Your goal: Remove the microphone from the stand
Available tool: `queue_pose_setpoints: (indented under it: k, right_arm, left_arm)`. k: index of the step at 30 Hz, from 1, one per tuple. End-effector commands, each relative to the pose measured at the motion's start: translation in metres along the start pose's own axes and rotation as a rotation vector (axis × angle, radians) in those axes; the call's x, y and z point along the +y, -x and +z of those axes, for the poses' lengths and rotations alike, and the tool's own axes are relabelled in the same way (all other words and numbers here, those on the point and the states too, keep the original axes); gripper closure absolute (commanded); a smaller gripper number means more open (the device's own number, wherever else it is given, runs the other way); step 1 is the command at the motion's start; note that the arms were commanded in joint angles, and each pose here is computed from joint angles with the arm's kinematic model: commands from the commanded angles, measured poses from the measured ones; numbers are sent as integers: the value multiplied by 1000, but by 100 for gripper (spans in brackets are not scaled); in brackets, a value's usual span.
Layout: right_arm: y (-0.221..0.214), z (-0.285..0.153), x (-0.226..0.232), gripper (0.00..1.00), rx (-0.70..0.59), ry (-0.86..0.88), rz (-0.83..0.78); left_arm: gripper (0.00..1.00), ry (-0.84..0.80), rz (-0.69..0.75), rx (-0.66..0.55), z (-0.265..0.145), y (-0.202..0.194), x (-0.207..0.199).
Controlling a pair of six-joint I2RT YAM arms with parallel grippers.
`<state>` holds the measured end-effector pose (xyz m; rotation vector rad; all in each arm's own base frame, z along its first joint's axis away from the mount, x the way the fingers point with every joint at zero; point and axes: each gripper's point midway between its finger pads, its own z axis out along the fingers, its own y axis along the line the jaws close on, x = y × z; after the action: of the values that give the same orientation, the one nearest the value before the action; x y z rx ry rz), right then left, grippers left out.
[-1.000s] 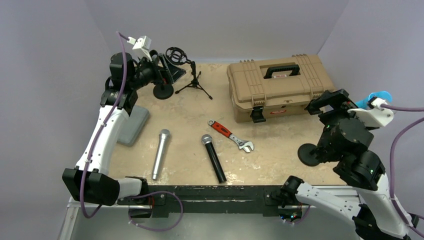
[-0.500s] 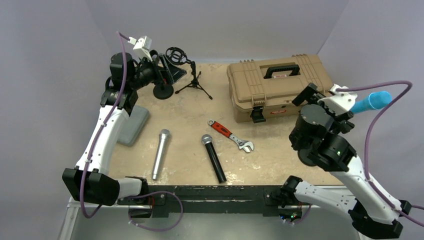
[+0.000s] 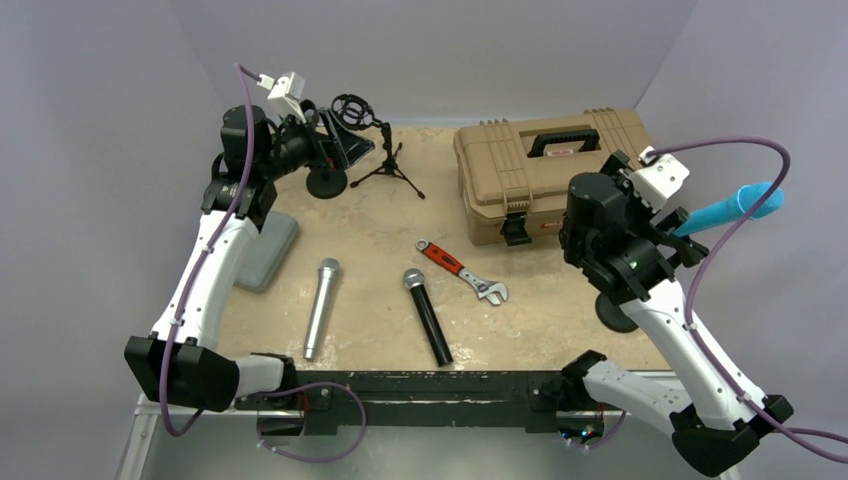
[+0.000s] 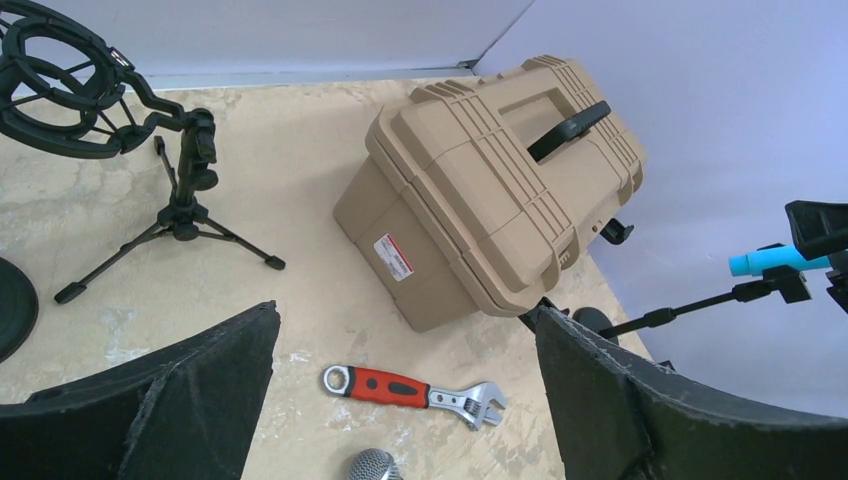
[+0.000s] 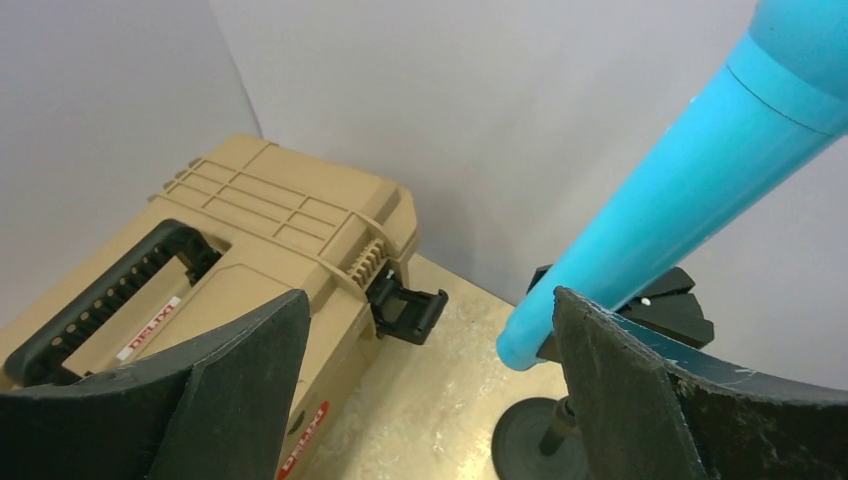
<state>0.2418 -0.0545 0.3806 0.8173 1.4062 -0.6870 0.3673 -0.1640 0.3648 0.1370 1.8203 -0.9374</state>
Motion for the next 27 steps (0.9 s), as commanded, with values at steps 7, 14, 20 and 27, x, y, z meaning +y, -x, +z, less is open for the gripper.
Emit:
queue_pose_setpoints:
  k: [7,14,20,27]
  right_arm:
    - [9,16,-40,11,-43,-171,124]
    - [26,29,-42,10,-63,-261,152]
    - [33,30,-42,10,-52,-235,181]
    - [39,26,-49,11,-27,-159,174]
  left_arm:
    - [4,-32,7,-12,6,2,-4]
    - [4,-38,-5,-13,5,2,-7]
    - [4,-75,-19,-21,0,6,-19]
    - [4,-94,-29,-21,-2,6,-23]
